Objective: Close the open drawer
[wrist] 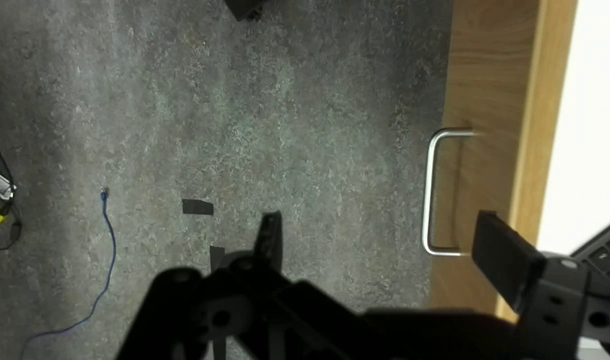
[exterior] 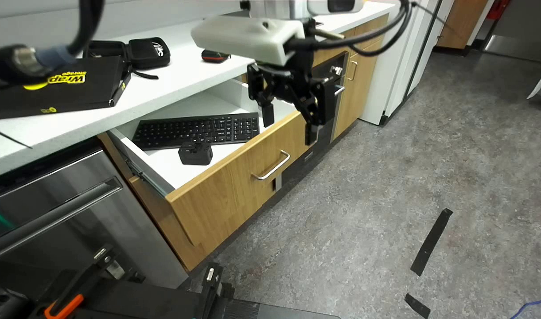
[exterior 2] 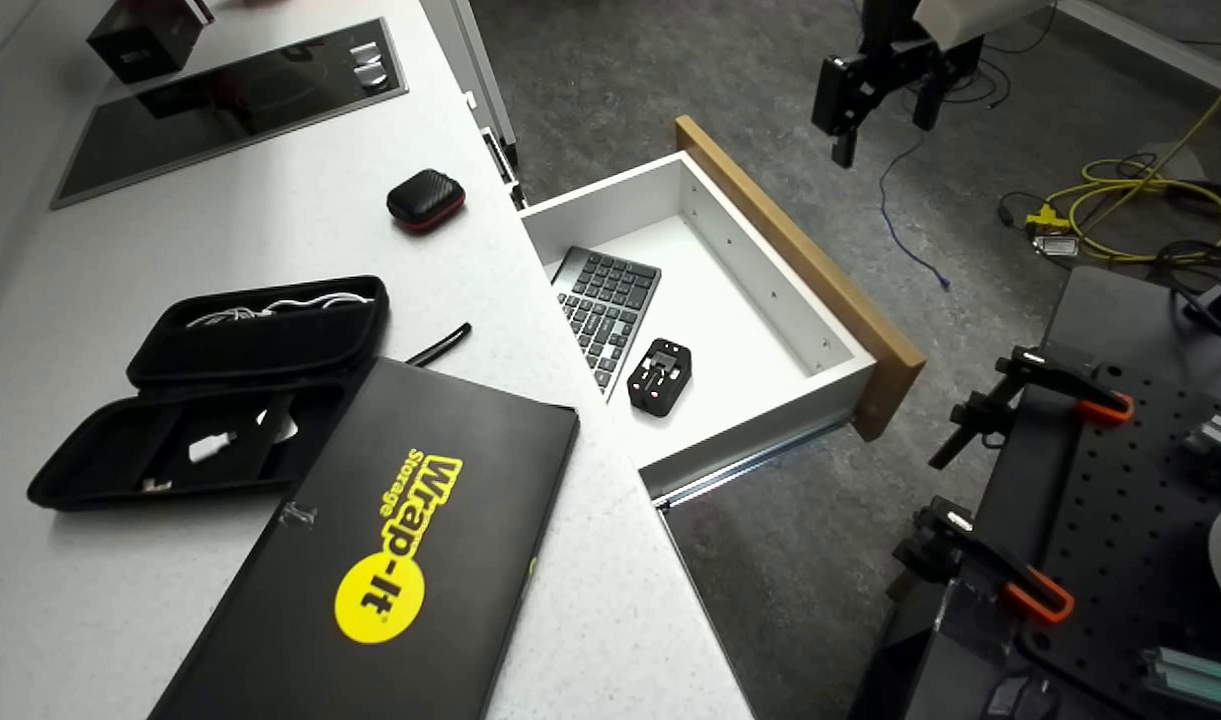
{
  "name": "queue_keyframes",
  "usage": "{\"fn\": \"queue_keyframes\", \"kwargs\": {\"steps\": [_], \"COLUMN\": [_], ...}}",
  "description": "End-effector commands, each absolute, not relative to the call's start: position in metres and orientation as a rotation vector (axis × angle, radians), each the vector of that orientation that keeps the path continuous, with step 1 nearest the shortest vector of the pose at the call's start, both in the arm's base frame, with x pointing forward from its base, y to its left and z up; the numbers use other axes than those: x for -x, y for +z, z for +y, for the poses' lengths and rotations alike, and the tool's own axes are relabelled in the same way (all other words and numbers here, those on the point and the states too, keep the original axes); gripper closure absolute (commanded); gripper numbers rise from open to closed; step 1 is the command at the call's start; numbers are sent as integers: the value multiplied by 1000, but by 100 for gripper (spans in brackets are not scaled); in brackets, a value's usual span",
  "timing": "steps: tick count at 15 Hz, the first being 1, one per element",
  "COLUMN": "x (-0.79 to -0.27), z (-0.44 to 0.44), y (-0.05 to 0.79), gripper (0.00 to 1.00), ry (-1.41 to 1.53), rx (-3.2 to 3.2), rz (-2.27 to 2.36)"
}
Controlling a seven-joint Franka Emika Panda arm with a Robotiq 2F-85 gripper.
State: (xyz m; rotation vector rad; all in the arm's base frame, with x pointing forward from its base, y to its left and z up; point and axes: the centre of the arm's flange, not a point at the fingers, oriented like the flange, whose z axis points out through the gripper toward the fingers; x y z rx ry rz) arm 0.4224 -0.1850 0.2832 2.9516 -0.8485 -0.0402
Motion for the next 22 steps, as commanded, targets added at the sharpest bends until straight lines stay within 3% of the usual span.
{"fn": "queue_keyframes", "kwargs": {"steps": [1,5,14,22], "x": [-425,-427,-466,-518], "z": [-192,-194,-241,-192], "y": [271,263,182,132], "gripper": [0,0,0,0], "ry": [-68,-93,224,81], "rx": [-2943,-2940,-2590,-2755], "rz": [-877,-875,-1121,-1354]}}
